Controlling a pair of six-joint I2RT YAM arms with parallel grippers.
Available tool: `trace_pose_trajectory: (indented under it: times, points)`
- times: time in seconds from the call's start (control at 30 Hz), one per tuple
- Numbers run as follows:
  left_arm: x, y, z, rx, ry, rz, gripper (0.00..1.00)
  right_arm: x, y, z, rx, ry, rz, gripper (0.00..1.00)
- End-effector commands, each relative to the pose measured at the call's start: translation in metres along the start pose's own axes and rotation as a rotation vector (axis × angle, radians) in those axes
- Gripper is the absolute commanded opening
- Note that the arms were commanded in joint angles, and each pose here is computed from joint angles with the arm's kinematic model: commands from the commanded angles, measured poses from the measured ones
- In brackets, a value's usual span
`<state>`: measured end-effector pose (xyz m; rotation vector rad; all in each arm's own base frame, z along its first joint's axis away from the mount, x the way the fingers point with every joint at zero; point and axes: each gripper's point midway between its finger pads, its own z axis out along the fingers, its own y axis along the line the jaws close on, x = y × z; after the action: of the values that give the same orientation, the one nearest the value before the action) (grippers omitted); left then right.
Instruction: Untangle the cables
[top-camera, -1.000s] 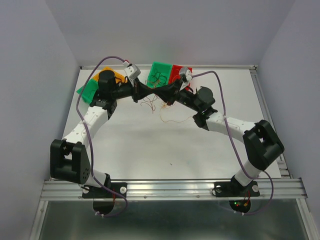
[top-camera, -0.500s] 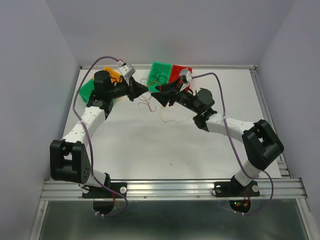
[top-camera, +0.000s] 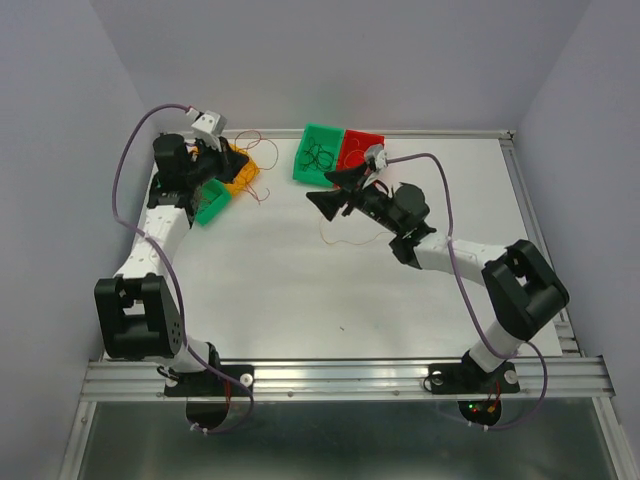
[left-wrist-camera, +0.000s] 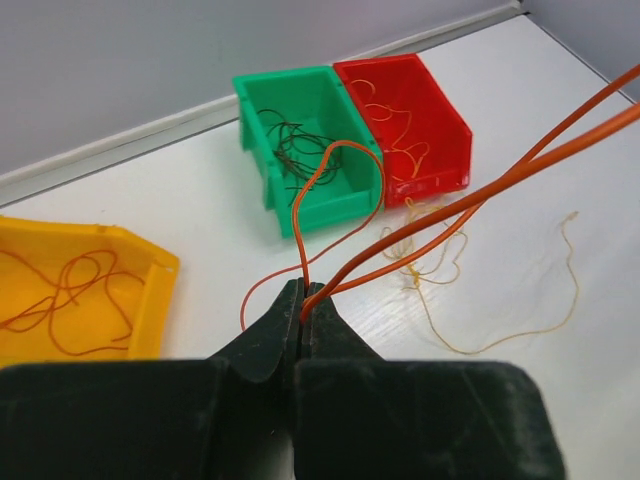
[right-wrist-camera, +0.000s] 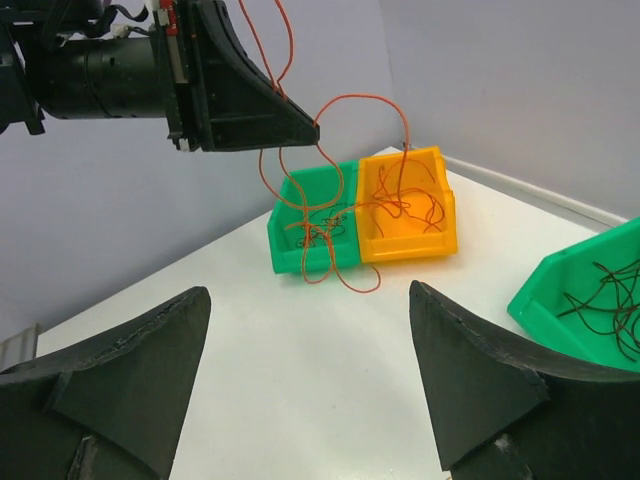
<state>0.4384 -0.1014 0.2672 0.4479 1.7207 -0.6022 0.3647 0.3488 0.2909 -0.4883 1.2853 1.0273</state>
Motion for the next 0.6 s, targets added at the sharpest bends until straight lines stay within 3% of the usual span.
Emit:
trace_pose_trajectory:
  times: [0.0,0.37,0.57]
  points:
    - [-0.029,0.035,-0.003,-0.125,-0.054,0.051,0.00,-0.023,-0.003,-0.008,0.028,-0.065,-0.048,0.86]
    - [-0.053,0.114,0.018,-0.256,-0.048,0.045,0.00,-0.024,-0.007,-0.024,0.054,-0.064,-0.067,0.86]
    - [-0.032,0.161,0.039,-0.322,0.018,0.011,0.00,-0.024,-0.011,-0.031,0.070,-0.062,-0.068,0.86]
